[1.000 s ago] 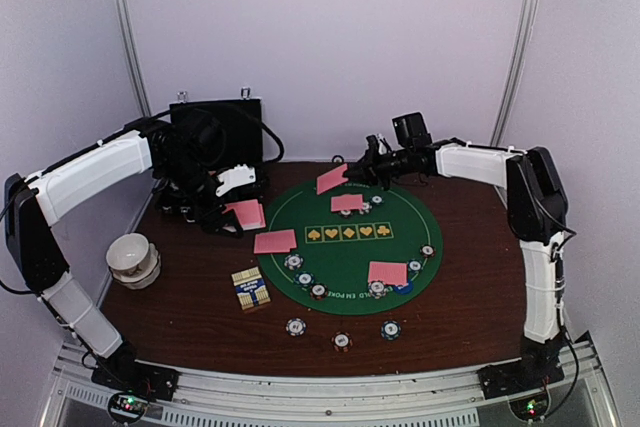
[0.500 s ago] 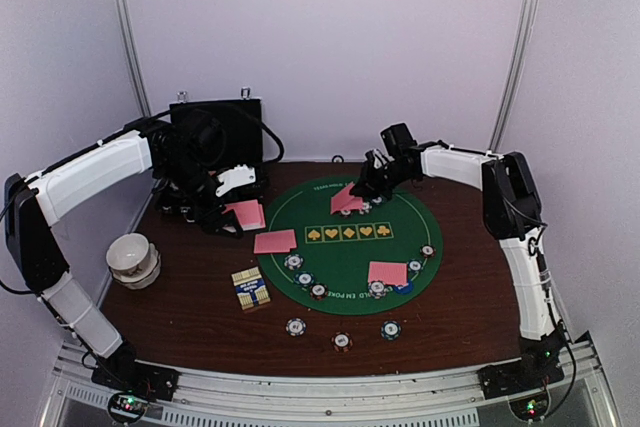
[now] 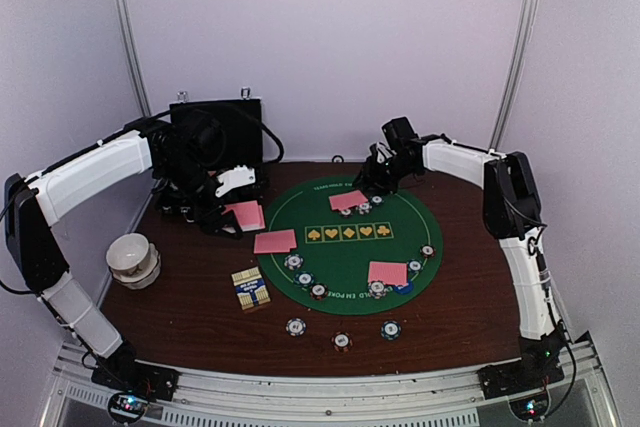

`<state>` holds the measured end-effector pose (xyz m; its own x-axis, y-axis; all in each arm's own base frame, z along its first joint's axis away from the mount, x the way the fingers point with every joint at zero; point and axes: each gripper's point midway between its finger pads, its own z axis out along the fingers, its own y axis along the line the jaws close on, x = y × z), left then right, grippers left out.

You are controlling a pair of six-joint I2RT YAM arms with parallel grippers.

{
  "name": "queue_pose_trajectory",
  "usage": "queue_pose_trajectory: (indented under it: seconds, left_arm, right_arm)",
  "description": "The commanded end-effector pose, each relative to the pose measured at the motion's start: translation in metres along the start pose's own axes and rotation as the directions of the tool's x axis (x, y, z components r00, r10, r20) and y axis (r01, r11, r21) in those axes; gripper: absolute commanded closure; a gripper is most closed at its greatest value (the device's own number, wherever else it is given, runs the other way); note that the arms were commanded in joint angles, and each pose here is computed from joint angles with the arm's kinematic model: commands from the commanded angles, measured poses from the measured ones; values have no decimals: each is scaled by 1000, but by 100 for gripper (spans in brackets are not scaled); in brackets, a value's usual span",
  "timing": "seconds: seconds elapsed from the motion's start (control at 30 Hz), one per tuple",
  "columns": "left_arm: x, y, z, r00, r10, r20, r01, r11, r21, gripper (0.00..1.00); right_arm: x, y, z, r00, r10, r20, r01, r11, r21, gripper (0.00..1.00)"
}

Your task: Distribute texas hold em gaming equipment

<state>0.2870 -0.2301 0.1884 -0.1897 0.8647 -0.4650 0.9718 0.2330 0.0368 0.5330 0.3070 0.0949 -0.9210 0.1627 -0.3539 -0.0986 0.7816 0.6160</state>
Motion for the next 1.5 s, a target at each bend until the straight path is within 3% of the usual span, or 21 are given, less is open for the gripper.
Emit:
queue_pose_trajectory:
  seconds: [0.0,0.2,0.37,0.63,0.93,1.47]
  left_arm:
    - [-9,0,-12,999,26,43,-25,1000,-11,100]
    - [-11,2,-12,999,24,47,-24,1000,-13,100]
    - [-14,4,-12,999,21,50,-20,1000,-14,100]
    - [-18,6,-12,998,5,58,-4,1000,-13,100]
    - [-21,6,-14,998,2,69,-1,1000,-10,100]
    - [-24,5,-18,996,3,84,-2,1000,-11,100]
  right_arm:
    - [-21,11,-32,996,-47,76,44,998,40,59]
    - [-17,41,-66,991,-76,114,79,997,-18,45]
    - [24,93,-82,995,-53,85,71,972,-223,34]
    - [114,182,-99,998,-63,-14,48,872,-488,25]
    - [176,242,-97,987,-136,-83,57,789,-612,22]
    - [200,279,-72,975,-157,-155,11,740,-673,21]
